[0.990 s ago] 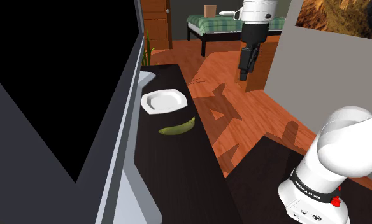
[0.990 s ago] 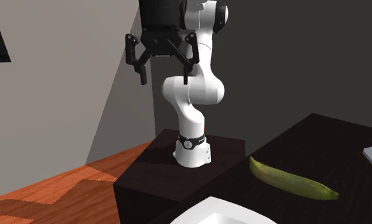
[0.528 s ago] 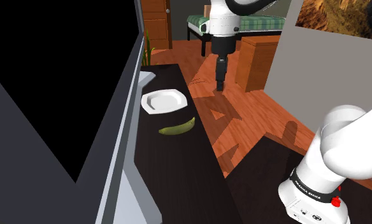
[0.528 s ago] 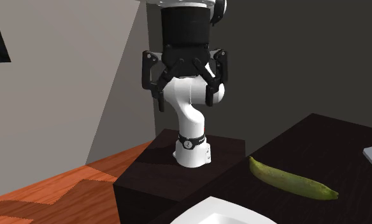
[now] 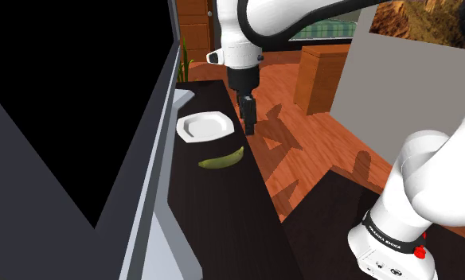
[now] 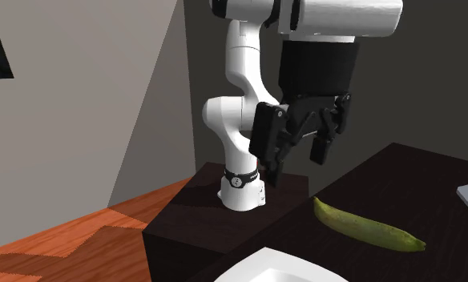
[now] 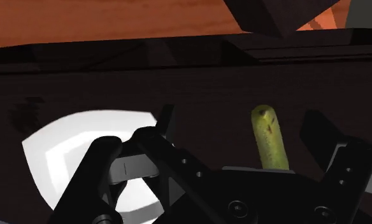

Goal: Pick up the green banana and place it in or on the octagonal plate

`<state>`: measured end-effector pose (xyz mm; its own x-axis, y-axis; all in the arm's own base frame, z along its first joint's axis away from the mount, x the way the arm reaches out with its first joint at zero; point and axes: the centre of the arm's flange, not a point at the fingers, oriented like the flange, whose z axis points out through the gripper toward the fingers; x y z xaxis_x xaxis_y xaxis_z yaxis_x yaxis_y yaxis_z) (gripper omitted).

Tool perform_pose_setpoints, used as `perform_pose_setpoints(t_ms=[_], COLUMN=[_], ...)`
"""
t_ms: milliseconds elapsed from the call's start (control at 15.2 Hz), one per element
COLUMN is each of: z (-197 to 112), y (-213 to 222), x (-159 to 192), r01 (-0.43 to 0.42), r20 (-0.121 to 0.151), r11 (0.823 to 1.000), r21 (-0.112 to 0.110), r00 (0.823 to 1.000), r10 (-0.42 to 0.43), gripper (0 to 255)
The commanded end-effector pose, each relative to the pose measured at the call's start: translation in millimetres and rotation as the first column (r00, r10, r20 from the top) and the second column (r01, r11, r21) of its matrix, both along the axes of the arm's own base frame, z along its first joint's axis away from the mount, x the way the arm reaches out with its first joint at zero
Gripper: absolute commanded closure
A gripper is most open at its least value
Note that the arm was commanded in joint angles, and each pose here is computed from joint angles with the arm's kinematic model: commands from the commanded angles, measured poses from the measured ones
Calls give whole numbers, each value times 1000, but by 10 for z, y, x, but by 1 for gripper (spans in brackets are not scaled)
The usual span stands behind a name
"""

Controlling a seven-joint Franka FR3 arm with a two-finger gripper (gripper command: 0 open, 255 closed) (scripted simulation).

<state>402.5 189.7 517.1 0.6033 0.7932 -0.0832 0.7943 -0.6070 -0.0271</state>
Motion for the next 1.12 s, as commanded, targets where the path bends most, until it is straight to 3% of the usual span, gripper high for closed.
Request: perform_pose_setpoints(t_ms=[0,396,1056], z=[-77,-332,-730], y=[259,965,932], x=[45,-19,-48], r01=[-92,-330,-330], r20=[-6,-23,-23], r11=[996,944,944], r21=[-1,-5,-5], r00=[996,944,944], r10=[92,330,330], gripper=[0,0,0])
